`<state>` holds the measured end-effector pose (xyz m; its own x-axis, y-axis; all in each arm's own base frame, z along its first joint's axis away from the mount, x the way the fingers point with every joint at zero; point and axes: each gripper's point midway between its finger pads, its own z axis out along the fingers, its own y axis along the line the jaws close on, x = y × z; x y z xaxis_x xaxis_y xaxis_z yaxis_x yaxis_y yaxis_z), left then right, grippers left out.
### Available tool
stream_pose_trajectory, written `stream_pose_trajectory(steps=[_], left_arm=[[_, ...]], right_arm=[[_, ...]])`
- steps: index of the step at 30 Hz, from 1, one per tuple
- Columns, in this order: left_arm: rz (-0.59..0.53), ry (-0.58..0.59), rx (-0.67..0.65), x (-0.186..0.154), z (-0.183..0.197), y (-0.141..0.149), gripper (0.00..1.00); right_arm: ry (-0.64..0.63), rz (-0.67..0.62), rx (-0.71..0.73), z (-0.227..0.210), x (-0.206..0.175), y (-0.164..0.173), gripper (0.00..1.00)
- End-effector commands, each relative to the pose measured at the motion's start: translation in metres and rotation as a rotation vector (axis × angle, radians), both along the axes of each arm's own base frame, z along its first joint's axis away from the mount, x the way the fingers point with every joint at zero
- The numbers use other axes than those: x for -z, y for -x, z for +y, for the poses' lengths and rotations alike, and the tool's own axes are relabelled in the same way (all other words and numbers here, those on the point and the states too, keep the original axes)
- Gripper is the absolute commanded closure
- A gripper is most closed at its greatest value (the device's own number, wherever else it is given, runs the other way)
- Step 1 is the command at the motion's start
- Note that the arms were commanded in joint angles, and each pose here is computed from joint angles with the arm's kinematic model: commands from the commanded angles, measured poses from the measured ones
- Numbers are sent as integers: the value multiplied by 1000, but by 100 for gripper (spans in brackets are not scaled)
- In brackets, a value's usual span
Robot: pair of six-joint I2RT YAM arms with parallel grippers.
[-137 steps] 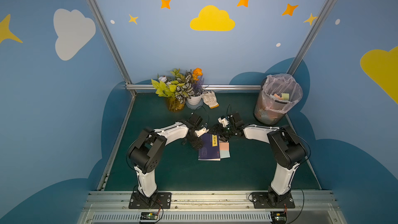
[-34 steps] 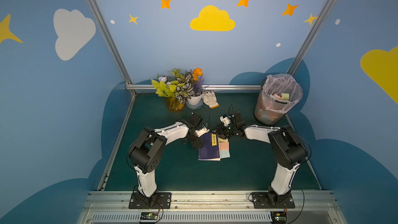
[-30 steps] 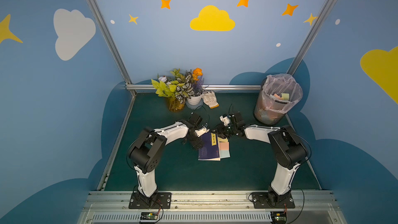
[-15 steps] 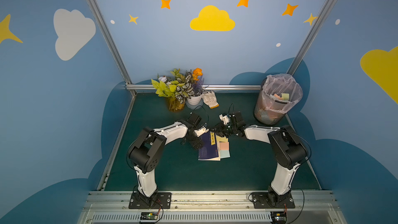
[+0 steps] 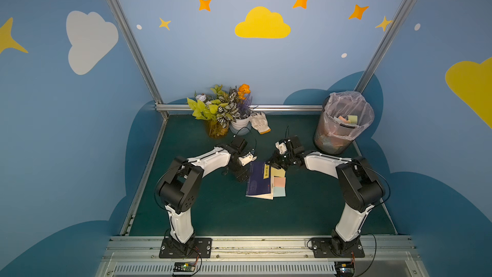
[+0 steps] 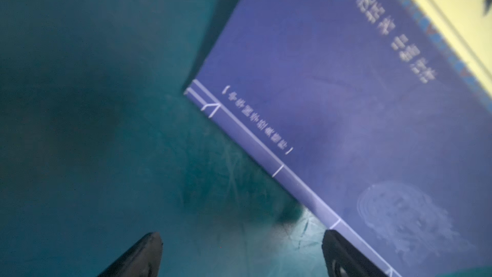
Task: Peel off the used sticky note
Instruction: Open the book at the center of the board.
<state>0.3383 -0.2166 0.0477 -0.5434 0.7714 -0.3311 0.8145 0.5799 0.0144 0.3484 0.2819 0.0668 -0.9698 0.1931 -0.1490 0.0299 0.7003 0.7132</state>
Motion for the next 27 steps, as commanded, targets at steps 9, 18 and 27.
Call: stream_pose_trajectory(steps=[9, 18, 27], left_arm=[[-114, 58, 101, -69, -34, 9, 0], [-147, 29, 215, -56, -64, 37, 0], [-249, 0, 323, -29, -93, 59, 0]], right_arm=[[77, 11, 111, -35, -30, -25, 100], [37, 45, 152, -32, -41, -31, 100], [26, 97, 189, -31, -35, -36, 100]])
